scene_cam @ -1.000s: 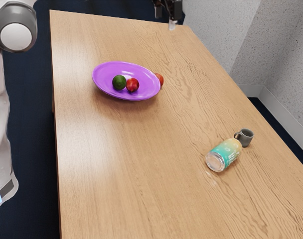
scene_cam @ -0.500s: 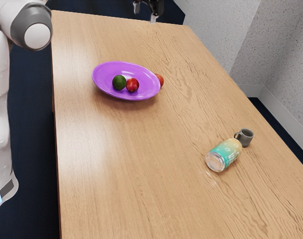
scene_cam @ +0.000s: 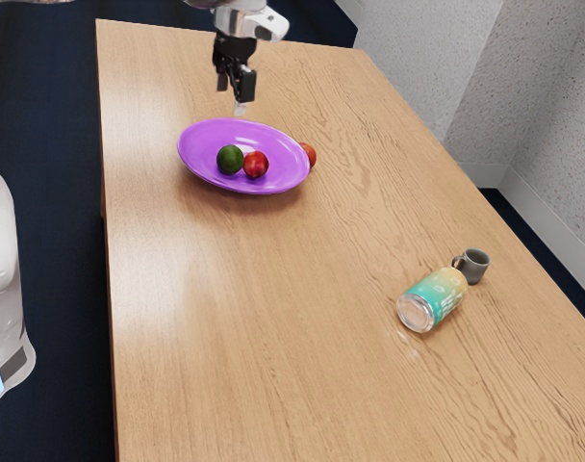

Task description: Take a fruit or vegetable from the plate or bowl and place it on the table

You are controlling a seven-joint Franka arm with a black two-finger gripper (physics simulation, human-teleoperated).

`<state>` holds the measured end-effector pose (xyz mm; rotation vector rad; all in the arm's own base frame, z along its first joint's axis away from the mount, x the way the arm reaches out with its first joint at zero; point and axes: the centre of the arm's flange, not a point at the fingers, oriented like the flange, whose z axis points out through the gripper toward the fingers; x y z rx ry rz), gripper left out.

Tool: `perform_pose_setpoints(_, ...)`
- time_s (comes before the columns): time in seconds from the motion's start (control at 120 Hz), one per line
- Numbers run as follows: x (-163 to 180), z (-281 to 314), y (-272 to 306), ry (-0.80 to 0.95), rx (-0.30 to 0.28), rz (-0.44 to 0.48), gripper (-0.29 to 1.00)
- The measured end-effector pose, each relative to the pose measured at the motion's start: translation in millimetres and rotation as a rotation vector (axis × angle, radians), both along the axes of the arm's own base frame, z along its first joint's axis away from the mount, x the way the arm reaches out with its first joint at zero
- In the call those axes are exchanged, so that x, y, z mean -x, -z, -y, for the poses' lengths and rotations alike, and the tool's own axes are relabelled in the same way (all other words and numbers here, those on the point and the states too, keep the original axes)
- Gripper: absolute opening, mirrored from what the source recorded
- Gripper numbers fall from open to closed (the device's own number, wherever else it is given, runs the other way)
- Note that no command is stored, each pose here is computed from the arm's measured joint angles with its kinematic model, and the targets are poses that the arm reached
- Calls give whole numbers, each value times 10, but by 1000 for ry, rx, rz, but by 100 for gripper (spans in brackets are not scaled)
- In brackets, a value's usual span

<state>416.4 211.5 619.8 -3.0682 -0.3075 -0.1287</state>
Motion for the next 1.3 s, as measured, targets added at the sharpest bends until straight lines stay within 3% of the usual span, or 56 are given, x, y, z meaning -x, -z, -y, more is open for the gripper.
perform_pose_setpoints(0.417, 14, -481, 279, 103, -23, 15, 70)
perform_pose_setpoints(1.3, -360, -484, 1090, 255, -3, -1, 70)
